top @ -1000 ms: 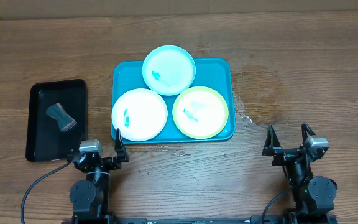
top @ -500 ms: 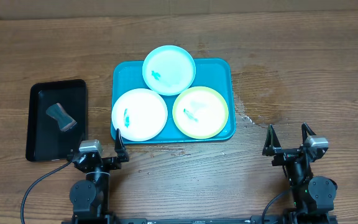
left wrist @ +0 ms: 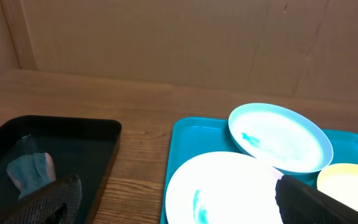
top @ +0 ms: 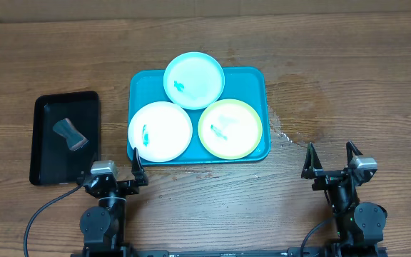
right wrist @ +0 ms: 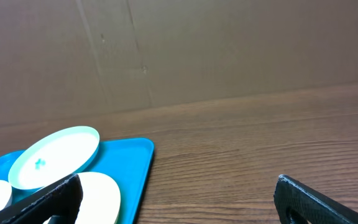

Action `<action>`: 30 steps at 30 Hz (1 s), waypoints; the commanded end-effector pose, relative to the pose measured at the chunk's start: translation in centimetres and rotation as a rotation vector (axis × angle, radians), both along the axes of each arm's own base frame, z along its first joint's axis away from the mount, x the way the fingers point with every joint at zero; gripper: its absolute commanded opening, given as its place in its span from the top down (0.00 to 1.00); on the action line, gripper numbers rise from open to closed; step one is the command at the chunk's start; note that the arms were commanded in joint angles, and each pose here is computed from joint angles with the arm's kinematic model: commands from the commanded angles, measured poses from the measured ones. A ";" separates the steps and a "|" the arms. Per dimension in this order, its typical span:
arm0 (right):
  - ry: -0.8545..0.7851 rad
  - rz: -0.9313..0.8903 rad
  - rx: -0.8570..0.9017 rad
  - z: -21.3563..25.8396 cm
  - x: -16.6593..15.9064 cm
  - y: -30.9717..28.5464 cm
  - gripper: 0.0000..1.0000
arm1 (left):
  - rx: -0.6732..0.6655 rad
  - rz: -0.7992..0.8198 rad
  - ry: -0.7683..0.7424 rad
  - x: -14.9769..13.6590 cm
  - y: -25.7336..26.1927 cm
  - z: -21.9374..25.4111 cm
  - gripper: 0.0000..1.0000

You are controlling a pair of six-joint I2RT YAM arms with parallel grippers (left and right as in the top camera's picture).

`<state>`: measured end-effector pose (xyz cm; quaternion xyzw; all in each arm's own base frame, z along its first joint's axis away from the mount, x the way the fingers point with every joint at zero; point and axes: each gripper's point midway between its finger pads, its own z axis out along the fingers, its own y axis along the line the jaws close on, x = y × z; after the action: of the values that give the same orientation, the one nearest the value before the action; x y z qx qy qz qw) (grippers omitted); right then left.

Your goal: Clean dirty plates on tray and stack at the side

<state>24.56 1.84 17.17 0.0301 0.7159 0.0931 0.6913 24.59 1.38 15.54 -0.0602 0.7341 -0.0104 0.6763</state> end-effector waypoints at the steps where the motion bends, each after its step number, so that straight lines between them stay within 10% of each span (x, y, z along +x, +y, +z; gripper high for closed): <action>1: -0.005 -0.005 -0.001 -0.2 0.0 0.0 0.00 | 0.015 -0.016 -0.008 0.0 -0.3 0.1 0.00; 6: -0.005 -0.005 -0.001 -0.2 0.0 0.0 0.00 | 0.072 0.040 -0.032 0.0 0.7 0.8 0.00; 11: -0.005 -0.005 -0.001 -0.2 0.0 0.0 0.00 | -0.112 -0.262 -0.157 -0.3 -4.5 3.9 0.00; 16: -0.005 -0.005 -0.001 -0.2 0.0 0.0 0.00 | -0.149 -0.453 -0.601 -4.5 -6.9 14.5 0.01; 21: -0.005 -0.005 -0.001 -0.2 0.0 0.0 0.00 | -0.173 -0.224 -1.014 -10.2 -2.3 22.9 0.00; 30: -0.005 -0.005 -0.001 -0.2 0.0 0.0 0.00 | 0.118 -0.091 -0.773 -5.4 -2.1 31.4 0.00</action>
<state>24.56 1.83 17.15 0.0303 0.7161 0.0929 0.6911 16.89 -1.09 44.22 -0.0054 0.3923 -0.1043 0.9139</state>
